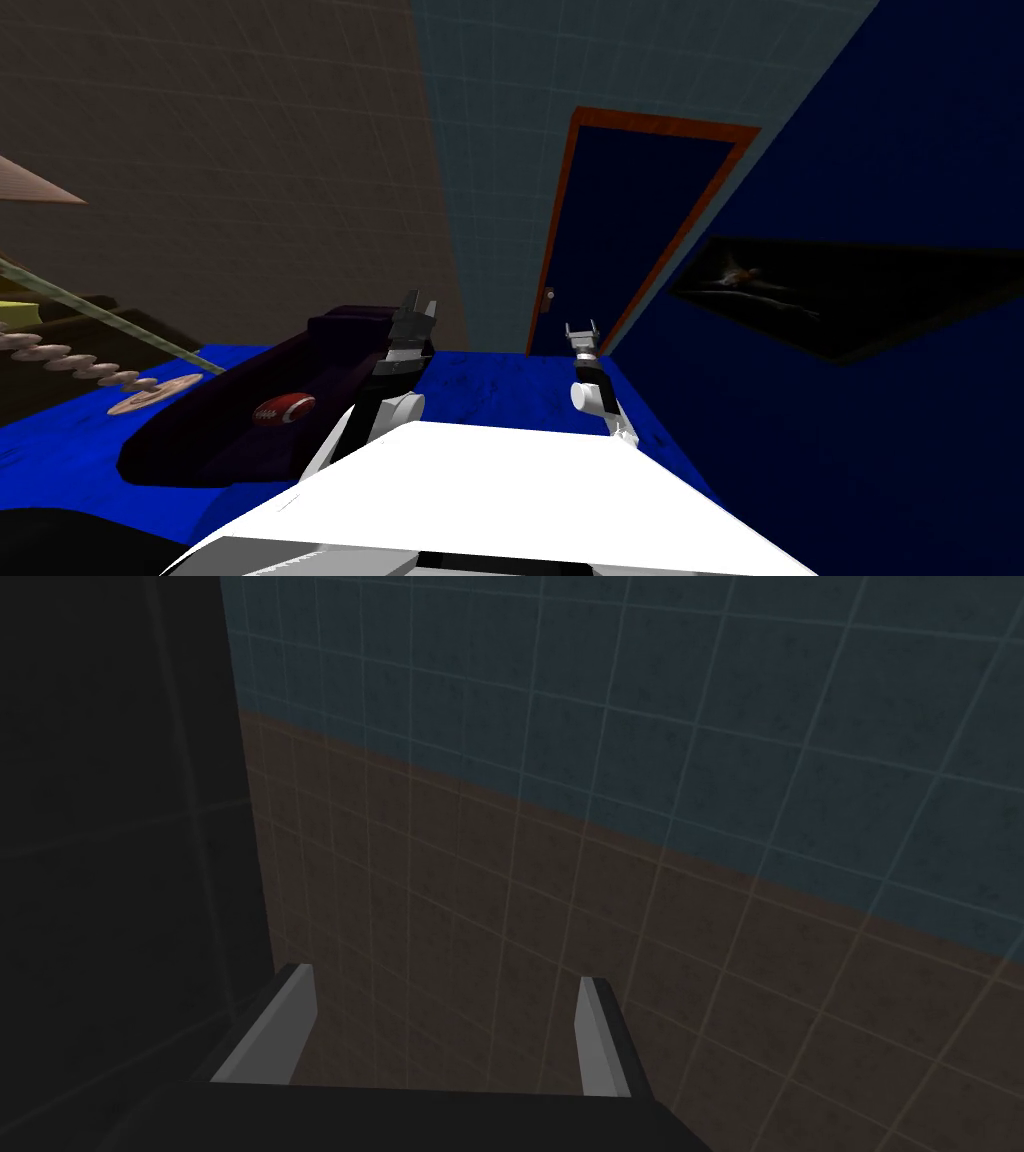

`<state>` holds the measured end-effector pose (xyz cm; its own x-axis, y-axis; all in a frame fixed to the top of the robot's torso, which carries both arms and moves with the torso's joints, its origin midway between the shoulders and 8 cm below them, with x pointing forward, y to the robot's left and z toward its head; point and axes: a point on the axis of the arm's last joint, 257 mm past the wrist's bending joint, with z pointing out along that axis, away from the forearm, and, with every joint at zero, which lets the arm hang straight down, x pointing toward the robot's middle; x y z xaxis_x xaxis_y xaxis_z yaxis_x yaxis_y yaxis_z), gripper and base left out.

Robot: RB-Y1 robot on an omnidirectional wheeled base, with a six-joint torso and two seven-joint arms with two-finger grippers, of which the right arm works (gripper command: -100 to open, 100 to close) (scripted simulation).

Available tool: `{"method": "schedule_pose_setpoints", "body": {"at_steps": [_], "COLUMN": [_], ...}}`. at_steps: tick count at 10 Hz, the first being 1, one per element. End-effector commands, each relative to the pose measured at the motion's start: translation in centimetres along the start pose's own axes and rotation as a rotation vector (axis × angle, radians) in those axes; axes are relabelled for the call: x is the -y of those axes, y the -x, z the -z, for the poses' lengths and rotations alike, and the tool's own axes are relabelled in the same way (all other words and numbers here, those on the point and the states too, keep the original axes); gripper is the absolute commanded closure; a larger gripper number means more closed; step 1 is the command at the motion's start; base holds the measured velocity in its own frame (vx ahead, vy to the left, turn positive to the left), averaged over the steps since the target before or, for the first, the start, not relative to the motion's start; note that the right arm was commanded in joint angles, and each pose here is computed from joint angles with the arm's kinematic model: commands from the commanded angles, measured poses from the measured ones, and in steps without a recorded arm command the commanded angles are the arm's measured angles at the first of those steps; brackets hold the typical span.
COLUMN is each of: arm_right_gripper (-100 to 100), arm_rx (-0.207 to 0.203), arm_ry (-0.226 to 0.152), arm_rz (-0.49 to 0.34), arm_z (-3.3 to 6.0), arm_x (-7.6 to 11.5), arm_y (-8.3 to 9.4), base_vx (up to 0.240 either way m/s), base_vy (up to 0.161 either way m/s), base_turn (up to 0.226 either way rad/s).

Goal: Pull the door open

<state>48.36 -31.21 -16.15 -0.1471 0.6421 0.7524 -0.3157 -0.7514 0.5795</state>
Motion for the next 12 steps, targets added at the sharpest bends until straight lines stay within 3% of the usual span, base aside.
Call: {"method": "schedule_pose_setpoints", "body": {"at_steps": [1,12], "arm_right_gripper": [-100,-100], "arm_rx": [0.021,0.172], "arm_ry": [-0.008,-0.040], "arm_rz": [-0.047,-0.348], "arm_z": [-0.43,-1.69], "arm_x": [0.7,4.8], "arm_y": [1.0,7.0], "base_vx": [0.069,0.075], "base_vy": [-0.080,-0.085], "base_turn": [0.136,0.126]}}
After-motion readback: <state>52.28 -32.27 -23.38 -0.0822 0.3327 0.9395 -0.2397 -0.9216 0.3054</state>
